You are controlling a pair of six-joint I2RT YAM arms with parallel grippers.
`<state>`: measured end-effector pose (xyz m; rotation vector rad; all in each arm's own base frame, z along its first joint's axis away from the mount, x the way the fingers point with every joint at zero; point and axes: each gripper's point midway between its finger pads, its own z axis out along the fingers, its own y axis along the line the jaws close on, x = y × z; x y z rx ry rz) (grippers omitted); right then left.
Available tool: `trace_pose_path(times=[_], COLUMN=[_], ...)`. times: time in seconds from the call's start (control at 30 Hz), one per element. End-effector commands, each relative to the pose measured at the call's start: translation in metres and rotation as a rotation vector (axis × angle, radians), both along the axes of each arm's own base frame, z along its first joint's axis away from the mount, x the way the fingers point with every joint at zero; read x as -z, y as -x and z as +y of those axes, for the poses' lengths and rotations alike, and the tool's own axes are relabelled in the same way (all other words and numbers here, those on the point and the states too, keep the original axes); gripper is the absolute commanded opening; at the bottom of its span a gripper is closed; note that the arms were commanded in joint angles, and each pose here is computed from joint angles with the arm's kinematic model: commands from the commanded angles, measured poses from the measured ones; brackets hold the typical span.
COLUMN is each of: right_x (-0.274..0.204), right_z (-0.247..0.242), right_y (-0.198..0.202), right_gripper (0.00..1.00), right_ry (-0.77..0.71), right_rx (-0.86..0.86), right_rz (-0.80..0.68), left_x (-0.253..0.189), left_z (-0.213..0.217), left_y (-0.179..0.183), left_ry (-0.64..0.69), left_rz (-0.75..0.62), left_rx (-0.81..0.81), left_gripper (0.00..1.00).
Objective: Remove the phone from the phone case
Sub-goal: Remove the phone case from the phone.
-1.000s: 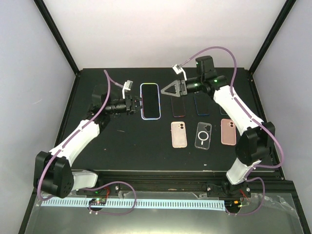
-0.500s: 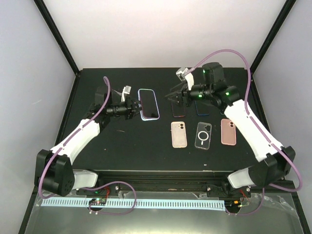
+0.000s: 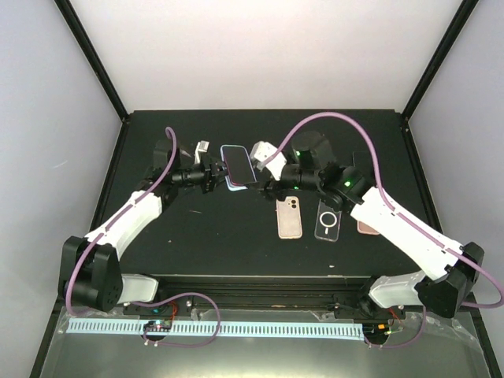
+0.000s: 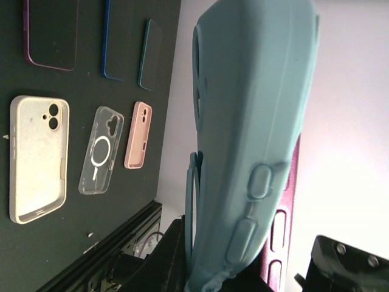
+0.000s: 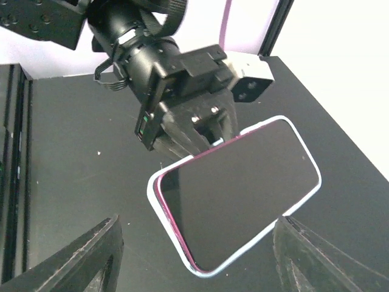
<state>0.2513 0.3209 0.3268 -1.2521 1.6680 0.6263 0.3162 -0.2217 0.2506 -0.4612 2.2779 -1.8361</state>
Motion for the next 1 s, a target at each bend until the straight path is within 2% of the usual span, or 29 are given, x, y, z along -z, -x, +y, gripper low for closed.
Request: trace_pose_path(times=[0.0, 0.33, 0.73, 0.97], right_x=[-0.002, 0.019, 0.034, 0.020], right_z=[0.012, 0.045, 0.039, 0.046], right_y=[-0.009, 0.000, -0.029, -0.001], right_gripper=[0.69, 0.68, 0.58, 0.64], right_ry=[0.063, 0.139, 0.233, 0.161], right_rx=[0.055, 0.024, 0.148, 0.014], right_rz=[-0.155, -0.220, -0.323, -0.266], left_x=[-0.017, -0.012, -0.013, -0.008], left_z=[-0.001, 0.000, 0.000, 0.001], left_y=[0.000, 0.000, 0.002, -0.002], left_ry=[0.049, 0.063, 0.073, 0.066], left_rz=[-0.031, 0.000, 0.005, 0.011], left_rx=[0.019, 0.016, 0.022, 0.015], left_gripper=[0.02, 0.01, 0.02, 0.02])
